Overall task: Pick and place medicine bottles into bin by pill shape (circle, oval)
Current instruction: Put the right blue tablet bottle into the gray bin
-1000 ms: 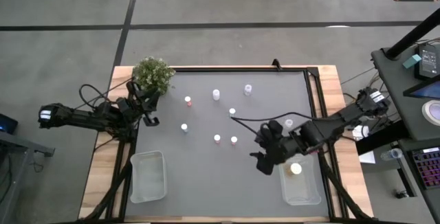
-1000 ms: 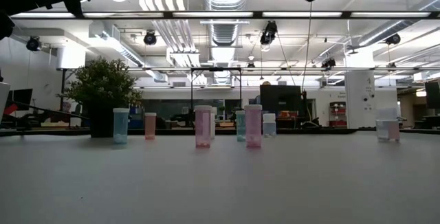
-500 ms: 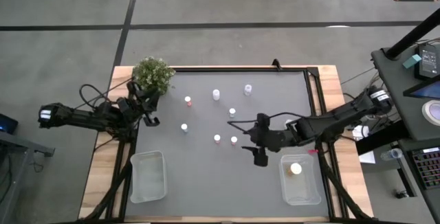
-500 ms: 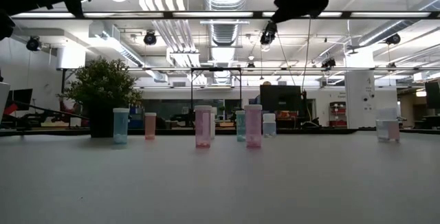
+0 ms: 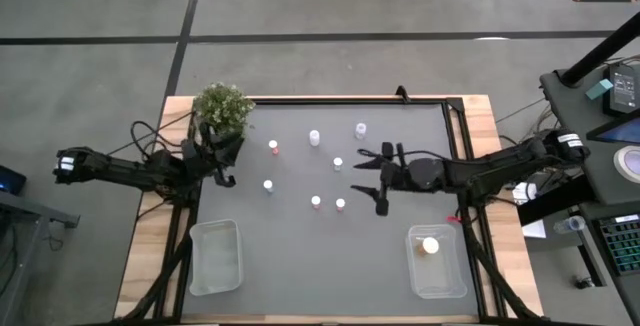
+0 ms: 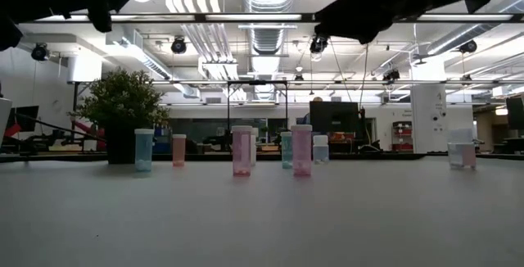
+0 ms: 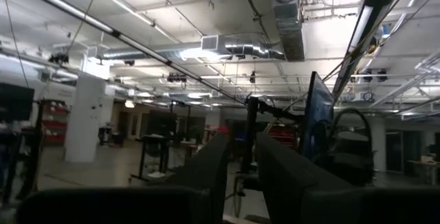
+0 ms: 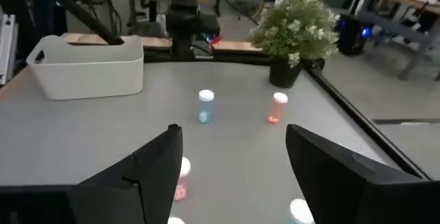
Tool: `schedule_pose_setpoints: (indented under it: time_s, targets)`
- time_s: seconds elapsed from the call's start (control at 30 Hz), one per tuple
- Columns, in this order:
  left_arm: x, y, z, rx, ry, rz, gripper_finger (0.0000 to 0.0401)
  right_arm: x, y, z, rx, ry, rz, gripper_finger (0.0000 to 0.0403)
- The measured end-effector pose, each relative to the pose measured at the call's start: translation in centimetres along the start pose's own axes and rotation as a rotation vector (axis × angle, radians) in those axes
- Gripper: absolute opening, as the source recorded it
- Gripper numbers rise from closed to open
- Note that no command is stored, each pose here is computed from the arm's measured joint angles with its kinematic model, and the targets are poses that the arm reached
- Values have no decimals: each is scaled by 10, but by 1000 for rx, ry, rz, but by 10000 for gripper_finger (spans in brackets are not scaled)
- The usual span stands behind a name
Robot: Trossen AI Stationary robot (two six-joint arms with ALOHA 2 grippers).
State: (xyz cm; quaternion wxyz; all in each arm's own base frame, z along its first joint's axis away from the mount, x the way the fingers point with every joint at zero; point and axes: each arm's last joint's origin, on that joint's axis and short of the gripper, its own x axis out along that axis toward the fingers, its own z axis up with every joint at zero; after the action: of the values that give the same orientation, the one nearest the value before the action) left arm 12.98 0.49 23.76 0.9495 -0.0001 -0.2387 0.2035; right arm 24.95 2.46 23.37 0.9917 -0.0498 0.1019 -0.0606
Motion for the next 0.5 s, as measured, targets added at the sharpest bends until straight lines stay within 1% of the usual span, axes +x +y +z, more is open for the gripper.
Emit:
schedule_pose_setpoints:
  time_s: [0.2, 0.33, 0.43, 0.5]
  targets:
    - [6, -4, -7, -84, 44, -3, 60, -16, -14, -8, -4, -143, 26, 233]
    - [15, -8, -9, -98, 69, -5, 60, -24, -23, -13, -28, -172, 0, 226]
    - [24, -13, -11, -83, 105, -8, 60, -29, -29, -15, -52, -185, 13, 223]
    - [33, -17, -8, -89, 94, -5, 60, -34, -33, -16, -65, -199, 18, 220]
